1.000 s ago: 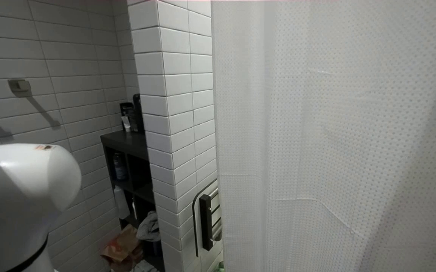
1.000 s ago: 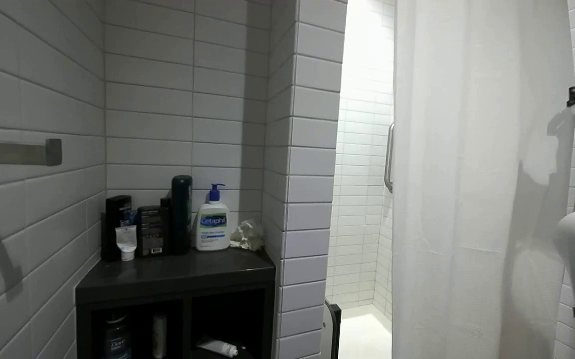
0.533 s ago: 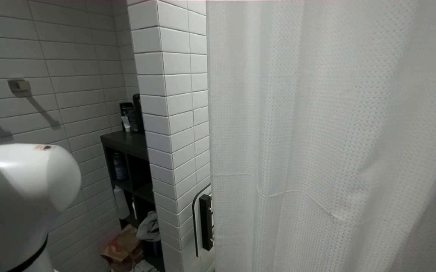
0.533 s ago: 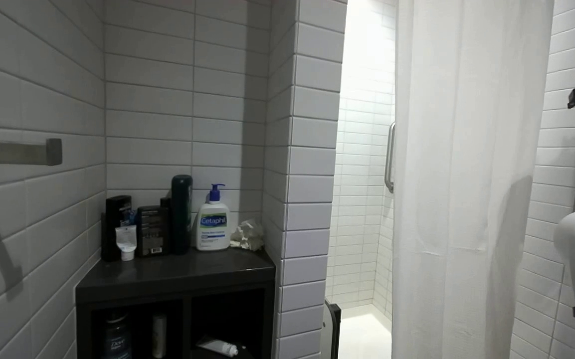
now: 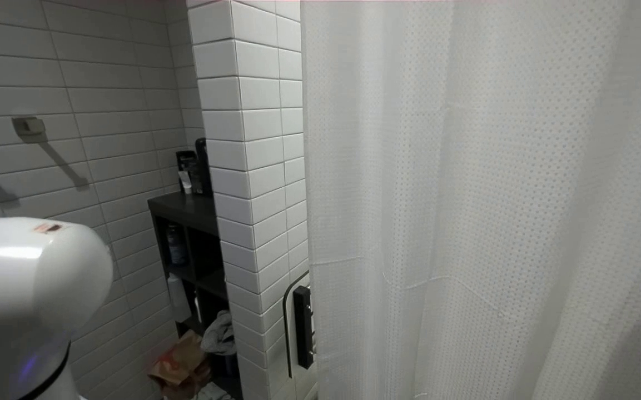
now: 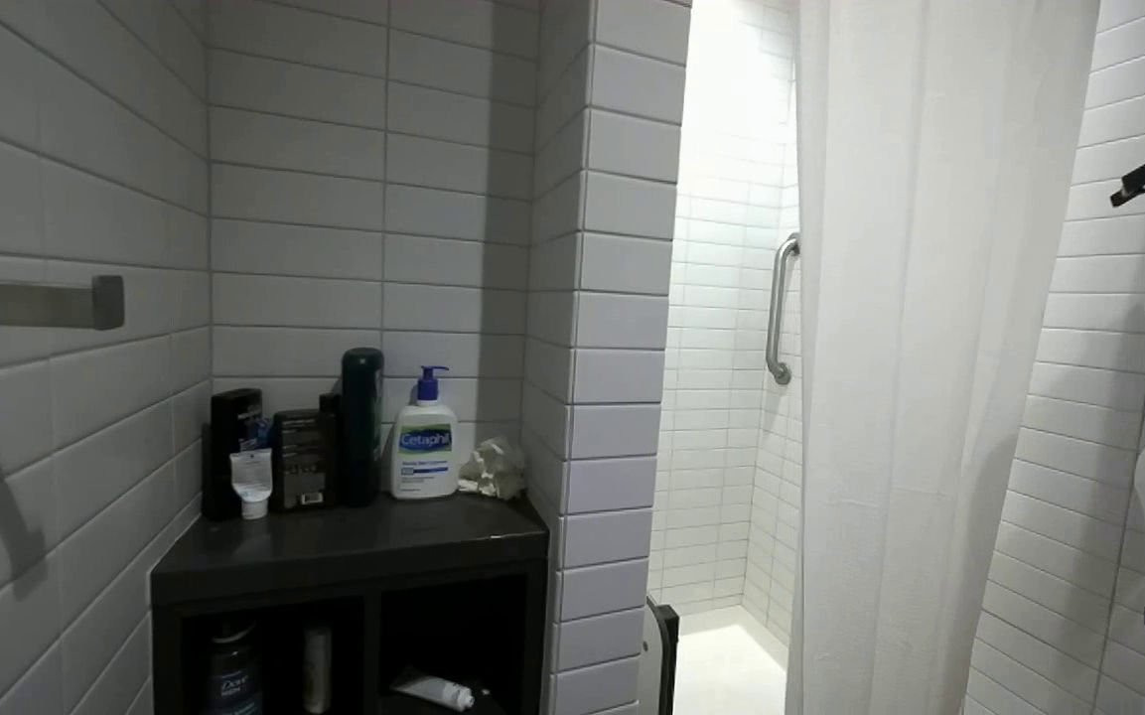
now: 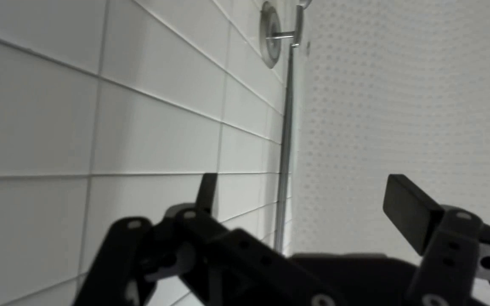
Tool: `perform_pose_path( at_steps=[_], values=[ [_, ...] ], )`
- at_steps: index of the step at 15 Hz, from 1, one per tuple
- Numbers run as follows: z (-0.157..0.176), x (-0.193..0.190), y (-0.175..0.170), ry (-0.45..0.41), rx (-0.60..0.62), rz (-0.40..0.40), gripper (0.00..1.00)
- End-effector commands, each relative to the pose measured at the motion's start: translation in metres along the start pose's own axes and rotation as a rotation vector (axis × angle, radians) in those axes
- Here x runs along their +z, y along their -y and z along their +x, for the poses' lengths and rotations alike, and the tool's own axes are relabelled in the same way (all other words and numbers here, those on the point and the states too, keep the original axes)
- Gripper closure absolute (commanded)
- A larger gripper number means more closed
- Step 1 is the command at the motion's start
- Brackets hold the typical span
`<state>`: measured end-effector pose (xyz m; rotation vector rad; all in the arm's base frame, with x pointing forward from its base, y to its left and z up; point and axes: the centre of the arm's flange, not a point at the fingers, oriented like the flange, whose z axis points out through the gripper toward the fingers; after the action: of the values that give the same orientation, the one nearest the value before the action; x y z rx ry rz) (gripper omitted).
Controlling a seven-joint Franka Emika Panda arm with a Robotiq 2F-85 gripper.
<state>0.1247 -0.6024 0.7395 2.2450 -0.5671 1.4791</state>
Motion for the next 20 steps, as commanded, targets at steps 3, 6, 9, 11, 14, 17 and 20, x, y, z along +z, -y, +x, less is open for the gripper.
perform_pose_path(
  at_steps=[3, 6, 9, 11, 14, 17, 20],
  values=[
    [-0.019, -0.059, 0.034, 0.104, -0.128, 0.269, 0.0],
    [-0.03, -0.071, 0.042, 0.172, -0.21, 0.403, 0.0],
    [-0.039, -0.08, 0.054, 0.188, -0.294, 0.516, 0.0],
    [-0.041, -0.084, 0.063, 0.179, -0.358, 0.58, 0.0],
    [-0.039, -0.086, 0.081, 0.16, -0.436, 0.664, 0.0],
    [-0.041, -0.097, 0.112, 0.124, -0.545, 0.717, 0.0],
    [-0.048, -0.11, 0.142, 0.119, -0.675, 0.758, 0.0]
  ],
)
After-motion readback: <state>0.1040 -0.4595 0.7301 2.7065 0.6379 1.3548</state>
